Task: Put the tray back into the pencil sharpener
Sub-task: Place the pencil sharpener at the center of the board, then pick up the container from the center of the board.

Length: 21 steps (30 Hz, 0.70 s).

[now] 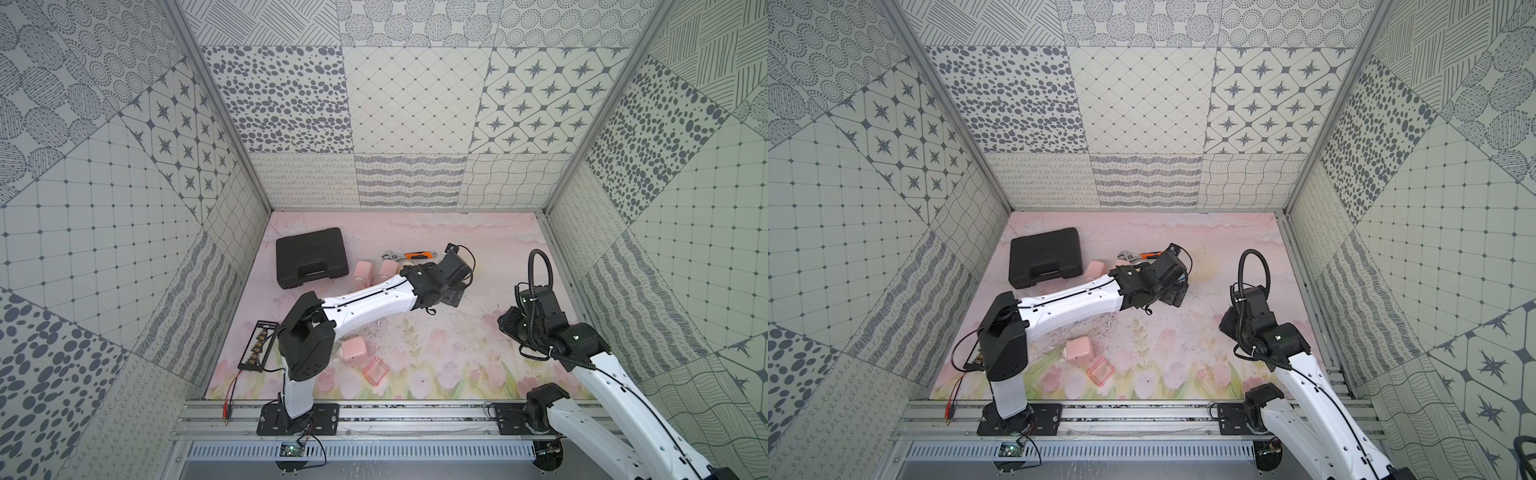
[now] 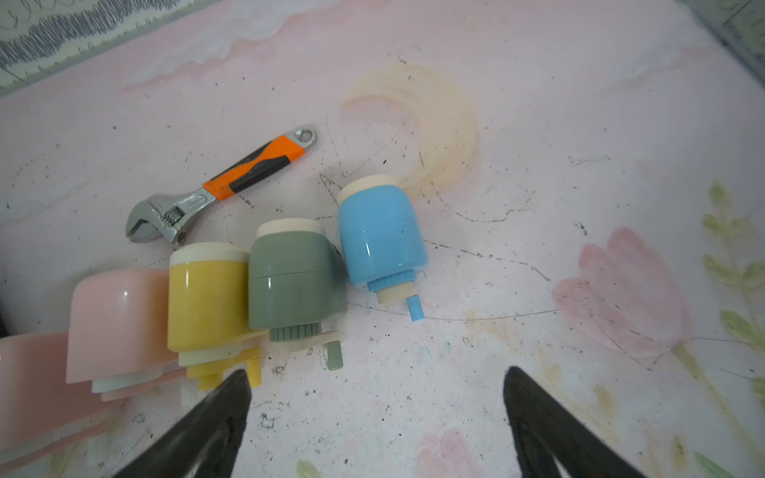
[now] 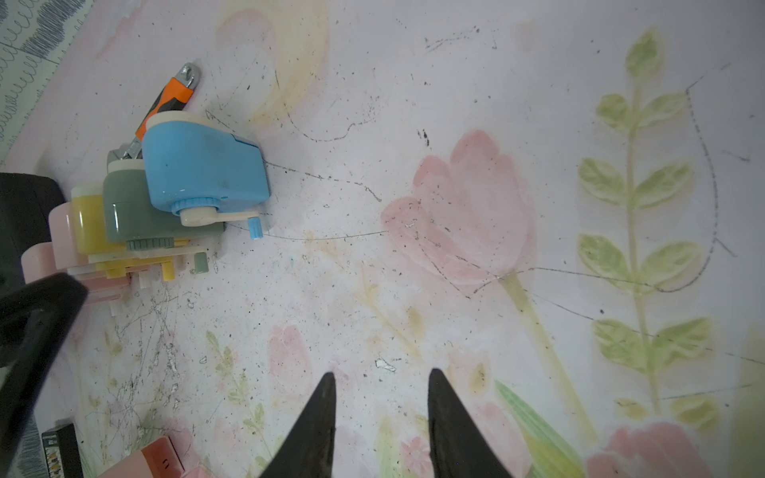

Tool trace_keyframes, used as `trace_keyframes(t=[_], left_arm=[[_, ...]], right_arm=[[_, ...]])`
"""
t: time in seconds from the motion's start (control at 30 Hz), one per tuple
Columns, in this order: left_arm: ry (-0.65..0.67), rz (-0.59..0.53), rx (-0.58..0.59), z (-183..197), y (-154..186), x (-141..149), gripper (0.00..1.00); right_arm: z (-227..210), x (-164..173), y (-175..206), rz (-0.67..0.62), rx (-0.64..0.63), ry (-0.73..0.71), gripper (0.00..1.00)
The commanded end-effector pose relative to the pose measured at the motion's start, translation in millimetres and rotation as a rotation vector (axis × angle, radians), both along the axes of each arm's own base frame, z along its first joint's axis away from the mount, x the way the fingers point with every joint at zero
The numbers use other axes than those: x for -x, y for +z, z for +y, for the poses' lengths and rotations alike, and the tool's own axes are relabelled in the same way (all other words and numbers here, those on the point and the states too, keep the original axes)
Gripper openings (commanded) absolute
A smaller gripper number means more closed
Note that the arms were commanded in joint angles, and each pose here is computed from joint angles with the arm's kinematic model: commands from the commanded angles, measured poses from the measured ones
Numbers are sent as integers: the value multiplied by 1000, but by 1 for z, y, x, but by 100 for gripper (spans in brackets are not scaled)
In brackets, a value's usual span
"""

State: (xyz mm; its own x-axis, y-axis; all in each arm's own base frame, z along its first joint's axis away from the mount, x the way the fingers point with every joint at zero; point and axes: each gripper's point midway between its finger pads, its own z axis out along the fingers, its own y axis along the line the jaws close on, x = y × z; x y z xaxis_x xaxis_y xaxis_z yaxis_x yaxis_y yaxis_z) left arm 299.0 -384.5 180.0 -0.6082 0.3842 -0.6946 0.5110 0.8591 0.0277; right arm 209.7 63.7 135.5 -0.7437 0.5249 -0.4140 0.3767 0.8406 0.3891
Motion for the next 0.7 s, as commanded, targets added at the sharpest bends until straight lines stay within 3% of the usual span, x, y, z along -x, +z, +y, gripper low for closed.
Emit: trace_keyframes(t=[0.0, 0.13, 0.43, 0.67], left_arm=[[-219, -150, 80, 11, 54, 15, 94], [-308, -159, 4, 58, 65, 22, 94], [-650, -37, -325, 168, 32, 77, 95], [-684, 183, -458, 239, 5, 131, 94]], right_arm=[[19, -15, 17, -57, -19, 103, 41], [53, -21, 19, -82, 20, 247, 43], [168, -11, 3, -132, 77, 633, 47], [228, 15, -12, -179, 56, 779, 49]])
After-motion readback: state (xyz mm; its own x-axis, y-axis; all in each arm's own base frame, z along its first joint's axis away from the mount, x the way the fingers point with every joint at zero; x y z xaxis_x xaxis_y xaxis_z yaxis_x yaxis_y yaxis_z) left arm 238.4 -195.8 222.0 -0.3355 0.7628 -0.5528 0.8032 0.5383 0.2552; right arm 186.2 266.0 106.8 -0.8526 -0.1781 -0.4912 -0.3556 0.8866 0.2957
